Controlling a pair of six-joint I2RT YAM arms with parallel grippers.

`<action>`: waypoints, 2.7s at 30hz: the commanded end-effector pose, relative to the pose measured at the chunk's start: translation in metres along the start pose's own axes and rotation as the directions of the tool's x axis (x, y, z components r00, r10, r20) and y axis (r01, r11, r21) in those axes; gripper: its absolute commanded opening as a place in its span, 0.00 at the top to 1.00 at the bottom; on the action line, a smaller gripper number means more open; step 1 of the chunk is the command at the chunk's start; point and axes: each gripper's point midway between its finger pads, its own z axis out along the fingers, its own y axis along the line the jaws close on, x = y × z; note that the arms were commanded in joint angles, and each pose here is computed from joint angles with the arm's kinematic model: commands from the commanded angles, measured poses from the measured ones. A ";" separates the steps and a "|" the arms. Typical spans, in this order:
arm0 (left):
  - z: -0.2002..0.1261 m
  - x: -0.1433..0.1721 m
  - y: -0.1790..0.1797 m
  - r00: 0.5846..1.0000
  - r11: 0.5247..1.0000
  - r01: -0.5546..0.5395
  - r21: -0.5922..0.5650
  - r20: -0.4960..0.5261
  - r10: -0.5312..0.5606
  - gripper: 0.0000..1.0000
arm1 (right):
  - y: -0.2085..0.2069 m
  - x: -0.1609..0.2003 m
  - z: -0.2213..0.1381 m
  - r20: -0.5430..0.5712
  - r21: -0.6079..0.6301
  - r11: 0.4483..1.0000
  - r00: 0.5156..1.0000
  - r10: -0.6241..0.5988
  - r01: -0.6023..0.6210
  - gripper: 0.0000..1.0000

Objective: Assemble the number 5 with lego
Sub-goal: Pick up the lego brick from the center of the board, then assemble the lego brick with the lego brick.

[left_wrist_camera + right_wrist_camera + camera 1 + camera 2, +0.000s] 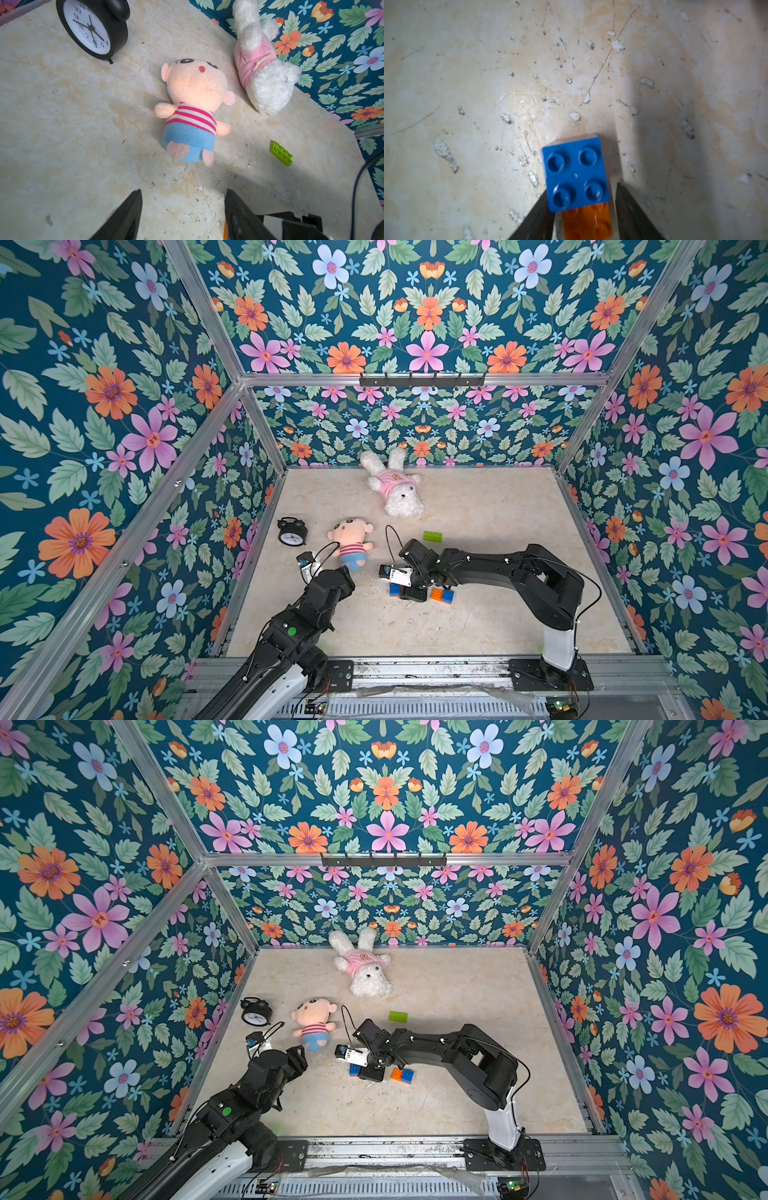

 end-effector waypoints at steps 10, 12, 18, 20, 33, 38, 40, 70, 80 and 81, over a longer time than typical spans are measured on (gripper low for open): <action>0.000 -0.001 -0.002 1.000 1.000 -0.006 0.009 0.003 0.006 0.32 | -0.001 0.025 -0.004 -0.091 0.044 0.999 0.996 0.017 -0.013 0.67; 0.000 -0.001 -0.005 1.000 1.000 -0.007 0.023 -0.003 0.007 0.32 | -0.003 0.017 -0.012 -0.062 0.056 0.998 0.998 0.029 -0.025 0.67; 0.004 0.008 -0.042 0.996 0.981 -0.056 0.185 -0.058 0.067 0.32 | -0.011 -0.013 -0.063 0.089 0.131 0.987 0.992 0.087 -0.099 0.70; 0.007 0.015 -0.059 0.991 0.966 -0.063 0.252 -0.099 0.090 0.32 | -0.009 -0.003 -0.073 0.094 0.137 0.981 0.988 0.124 -0.137 0.69; 0.024 0.074 -0.135 0.936 0.881 -0.021 0.473 -0.300 0.183 0.32 | 0.002 0.066 -0.096 0.148 0.158 0.893 0.904 0.401 -0.422 0.68; 0.025 0.081 -0.137 0.926 0.880 -0.037 0.473 -0.314 0.208 0.32 | -0.004 0.085 -0.099 0.146 0.181 0.881 0.898 0.416 -0.438 0.70; 0.026 0.083 -0.136 0.926 0.883 -0.044 0.468 -0.313 0.212 0.32 | -0.002 0.084 -0.103 0.164 0.181 0.889 0.904 0.394 -0.420 0.69; 0.035 0.087 -0.129 0.919 0.909 -0.061 0.412 -0.332 0.212 0.32 | 0.000 0.121 -0.080 -0.043 0.155 0.926 0.934 0.355 -0.345 0.70; 0.039 0.087 -0.126 0.920 0.921 -0.068 0.384 -0.332 0.206 0.32 | 0.008 0.129 -0.070 -0.051 0.147 0.908 0.914 0.403 -0.392 0.70; 0.040 0.087 -0.126 0.921 0.923 -0.068 0.380 -0.332 0.205 0.32 | 0.010 0.129 -0.069 -0.057 0.146 0.911 0.916 0.398 -0.387 0.70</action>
